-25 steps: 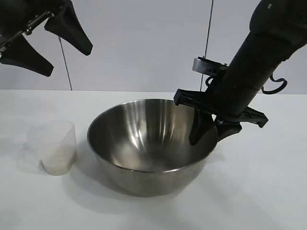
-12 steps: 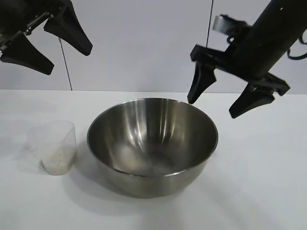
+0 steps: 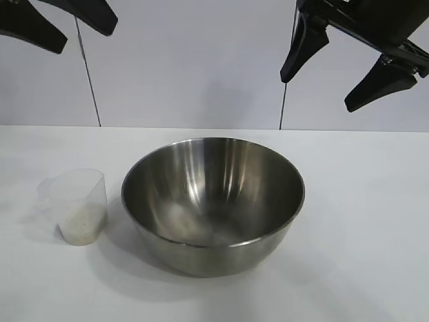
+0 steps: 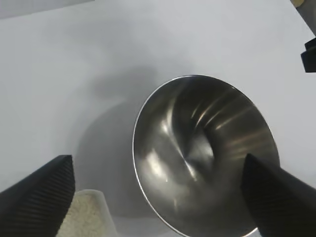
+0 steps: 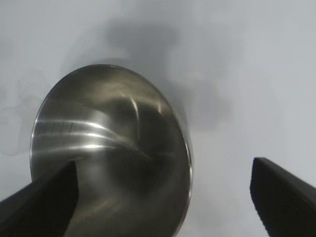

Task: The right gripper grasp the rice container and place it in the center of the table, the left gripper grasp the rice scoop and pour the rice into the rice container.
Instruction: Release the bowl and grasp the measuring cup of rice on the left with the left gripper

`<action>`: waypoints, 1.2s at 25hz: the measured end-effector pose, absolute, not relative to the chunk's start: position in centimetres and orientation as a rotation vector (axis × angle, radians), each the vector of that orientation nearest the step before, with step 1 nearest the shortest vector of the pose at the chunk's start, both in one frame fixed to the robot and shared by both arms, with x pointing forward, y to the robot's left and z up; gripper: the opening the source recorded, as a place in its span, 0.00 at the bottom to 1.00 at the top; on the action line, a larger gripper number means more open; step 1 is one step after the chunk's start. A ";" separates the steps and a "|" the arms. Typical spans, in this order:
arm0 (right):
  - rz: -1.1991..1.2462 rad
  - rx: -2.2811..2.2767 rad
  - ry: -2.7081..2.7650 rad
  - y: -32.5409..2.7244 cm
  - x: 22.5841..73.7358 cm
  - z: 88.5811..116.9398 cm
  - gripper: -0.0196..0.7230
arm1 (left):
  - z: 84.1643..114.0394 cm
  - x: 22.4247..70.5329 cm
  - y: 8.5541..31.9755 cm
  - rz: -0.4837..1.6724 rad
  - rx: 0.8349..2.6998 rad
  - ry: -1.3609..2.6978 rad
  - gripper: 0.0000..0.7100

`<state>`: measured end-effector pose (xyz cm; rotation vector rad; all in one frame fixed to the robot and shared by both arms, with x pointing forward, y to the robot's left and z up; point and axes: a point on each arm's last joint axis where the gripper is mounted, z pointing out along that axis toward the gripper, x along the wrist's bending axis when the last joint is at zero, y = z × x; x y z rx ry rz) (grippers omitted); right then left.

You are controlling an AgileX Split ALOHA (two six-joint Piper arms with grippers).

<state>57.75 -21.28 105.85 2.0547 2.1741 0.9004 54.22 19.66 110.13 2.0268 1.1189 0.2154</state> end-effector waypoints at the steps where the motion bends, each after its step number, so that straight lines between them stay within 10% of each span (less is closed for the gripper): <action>1: 0.900 2.055 2.175 -21.3 57.7 105.8 0.91 | 110.3 53.8 19.9 0.241 2.031 1.111 0.92; 14: 0.895 2.053 2.177 -21.3 57.7 105.8 0.92 | 104.7 49.8 25.3 1.117 1.701 1.239 0.92; 25: 0.867 2.037 2.187 -21.4 57.7 105.8 0.92 | 104.8 48.4 25.9 1.437 1.410 0.948 0.92; 30: 0.854 2.033 2.194 -21.5 57.7 105.7 0.92 | 103.3 47.7 25.6 1.234 1.062 0.950 0.86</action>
